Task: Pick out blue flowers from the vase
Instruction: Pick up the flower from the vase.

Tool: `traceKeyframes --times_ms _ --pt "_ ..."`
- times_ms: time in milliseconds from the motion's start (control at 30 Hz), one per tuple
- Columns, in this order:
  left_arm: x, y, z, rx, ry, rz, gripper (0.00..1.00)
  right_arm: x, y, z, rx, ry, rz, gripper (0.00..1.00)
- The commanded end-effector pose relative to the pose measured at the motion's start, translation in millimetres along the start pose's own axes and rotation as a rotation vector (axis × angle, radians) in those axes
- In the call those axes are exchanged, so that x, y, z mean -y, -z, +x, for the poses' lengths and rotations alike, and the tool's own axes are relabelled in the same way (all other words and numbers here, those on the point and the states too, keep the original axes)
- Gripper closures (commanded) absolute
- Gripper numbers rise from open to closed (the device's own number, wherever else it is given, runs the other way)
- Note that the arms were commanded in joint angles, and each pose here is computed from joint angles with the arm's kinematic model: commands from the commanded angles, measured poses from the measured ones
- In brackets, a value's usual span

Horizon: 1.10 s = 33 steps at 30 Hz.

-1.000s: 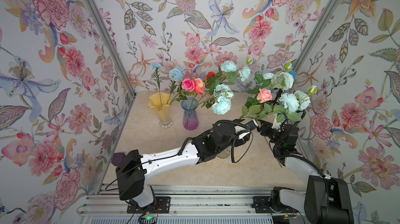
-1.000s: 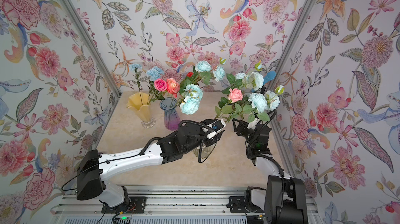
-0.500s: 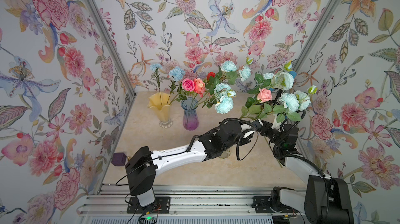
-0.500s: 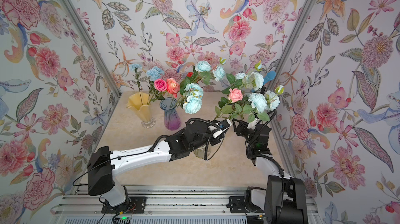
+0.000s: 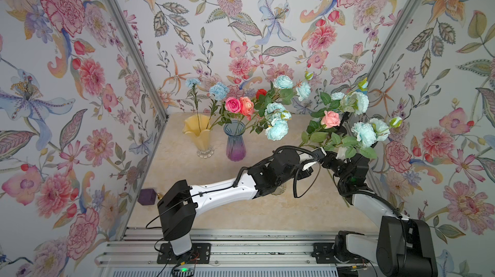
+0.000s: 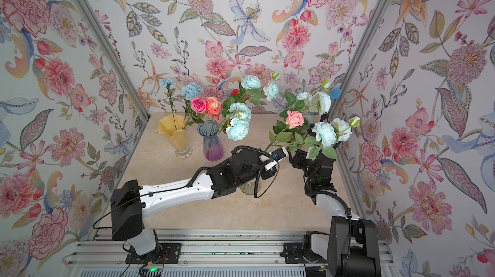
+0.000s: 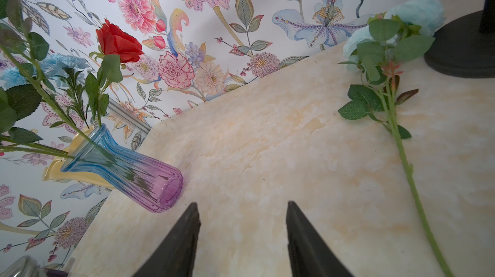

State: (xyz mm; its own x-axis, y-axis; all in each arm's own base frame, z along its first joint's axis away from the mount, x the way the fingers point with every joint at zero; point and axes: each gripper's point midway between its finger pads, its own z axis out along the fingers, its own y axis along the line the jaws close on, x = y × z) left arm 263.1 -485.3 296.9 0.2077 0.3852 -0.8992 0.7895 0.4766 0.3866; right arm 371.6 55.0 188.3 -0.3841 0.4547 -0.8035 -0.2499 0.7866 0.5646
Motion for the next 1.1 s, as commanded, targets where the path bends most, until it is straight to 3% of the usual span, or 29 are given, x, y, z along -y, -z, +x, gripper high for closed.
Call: traceKeyframes --times_ms 0,267,1067 --pt "-20.6 15.7 -39.7 0.101 0.010 -0.033 0.93 -5.7 -2.2 -12.5 0.027 0.009 -0.025 0.47" --pt "-39.4 43.8 -83.5 0.228 0.033 -0.061 1.00 -4.9 -2.5 -12.4 0.025 0.006 -0.024 0.47" --pt "-112.0 111.7 -227.0 0.507 0.116 -0.142 1.00 -4.8 -1.6 -12.9 0.028 0.008 -0.023 0.47"
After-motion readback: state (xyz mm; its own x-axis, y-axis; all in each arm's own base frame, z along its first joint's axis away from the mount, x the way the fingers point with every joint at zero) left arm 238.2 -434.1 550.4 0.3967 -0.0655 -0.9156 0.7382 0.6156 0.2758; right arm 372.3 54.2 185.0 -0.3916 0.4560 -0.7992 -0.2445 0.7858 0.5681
